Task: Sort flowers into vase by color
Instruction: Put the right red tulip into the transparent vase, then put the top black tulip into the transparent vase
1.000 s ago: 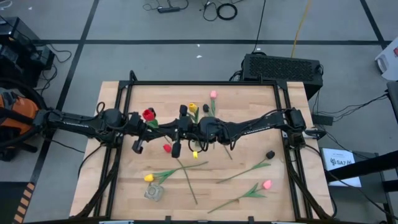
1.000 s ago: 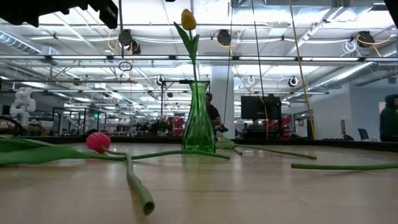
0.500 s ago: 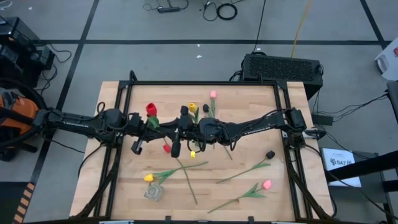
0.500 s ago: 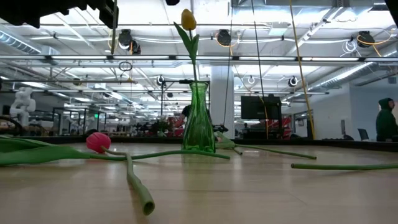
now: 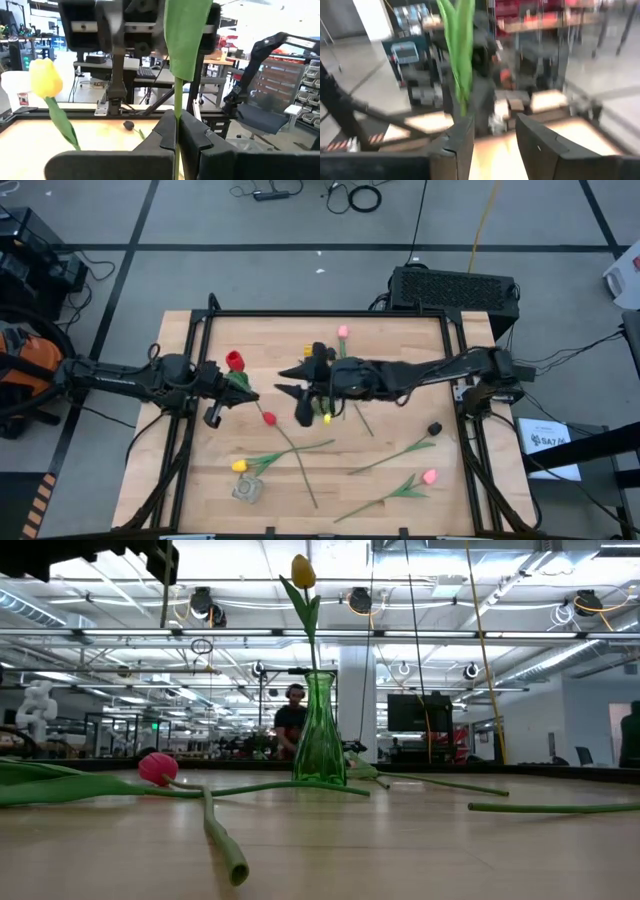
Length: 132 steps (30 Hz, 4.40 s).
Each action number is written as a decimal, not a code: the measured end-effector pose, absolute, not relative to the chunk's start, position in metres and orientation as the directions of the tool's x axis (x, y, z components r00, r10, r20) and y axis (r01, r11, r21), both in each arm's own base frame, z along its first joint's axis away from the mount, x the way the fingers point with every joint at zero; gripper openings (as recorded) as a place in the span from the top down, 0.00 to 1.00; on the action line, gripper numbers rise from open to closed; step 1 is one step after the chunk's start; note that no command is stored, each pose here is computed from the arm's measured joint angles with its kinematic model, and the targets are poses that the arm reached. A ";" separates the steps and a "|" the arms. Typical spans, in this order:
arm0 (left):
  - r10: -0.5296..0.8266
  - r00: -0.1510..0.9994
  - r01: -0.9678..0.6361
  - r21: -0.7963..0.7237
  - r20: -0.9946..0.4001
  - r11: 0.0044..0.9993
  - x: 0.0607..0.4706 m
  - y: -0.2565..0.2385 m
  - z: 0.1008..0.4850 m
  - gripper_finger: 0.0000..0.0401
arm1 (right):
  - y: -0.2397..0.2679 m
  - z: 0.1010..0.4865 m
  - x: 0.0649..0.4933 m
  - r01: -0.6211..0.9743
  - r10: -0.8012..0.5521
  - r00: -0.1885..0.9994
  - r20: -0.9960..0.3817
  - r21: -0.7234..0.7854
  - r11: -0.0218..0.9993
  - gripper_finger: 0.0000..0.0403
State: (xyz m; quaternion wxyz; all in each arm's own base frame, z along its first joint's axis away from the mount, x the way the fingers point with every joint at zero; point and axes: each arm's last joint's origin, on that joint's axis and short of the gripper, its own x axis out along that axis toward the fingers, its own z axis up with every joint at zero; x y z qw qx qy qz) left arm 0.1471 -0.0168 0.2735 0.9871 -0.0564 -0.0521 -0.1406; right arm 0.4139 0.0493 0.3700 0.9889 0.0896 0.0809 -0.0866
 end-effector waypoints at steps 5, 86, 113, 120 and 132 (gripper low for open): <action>-0.287 0.951 0.299 -0.110 0.112 0.948 0.146 -0.031 0.273 0.99 | 0.051 0.377 0.379 0.253 -0.160 0.909 -0.384 0.207 0.945 0.69; -0.482 0.876 0.480 -0.059 -0.022 0.875 0.111 -0.155 0.205 0.86 | 0.162 0.288 0.252 0.252 -0.313 0.948 -0.056 0.731 0.634 0.74; -0.503 0.854 0.453 -0.286 -0.135 0.845 0.117 -0.151 0.193 0.66 | 0.151 0.291 0.259 0.247 -0.351 0.936 -0.035 0.776 0.581 0.74; -0.500 0.854 0.468 -0.211 -0.140 0.858 0.117 -0.151 0.193 0.52 | 0.151 0.291 0.259 0.247 -0.352 0.935 -0.035 0.777 0.579 0.74; -0.508 0.826 0.481 -0.166 -0.246 0.861 0.112 -0.145 0.186 0.51 | 0.151 0.291 0.259 0.247 -0.352 0.935 -0.035 0.777 0.579 0.74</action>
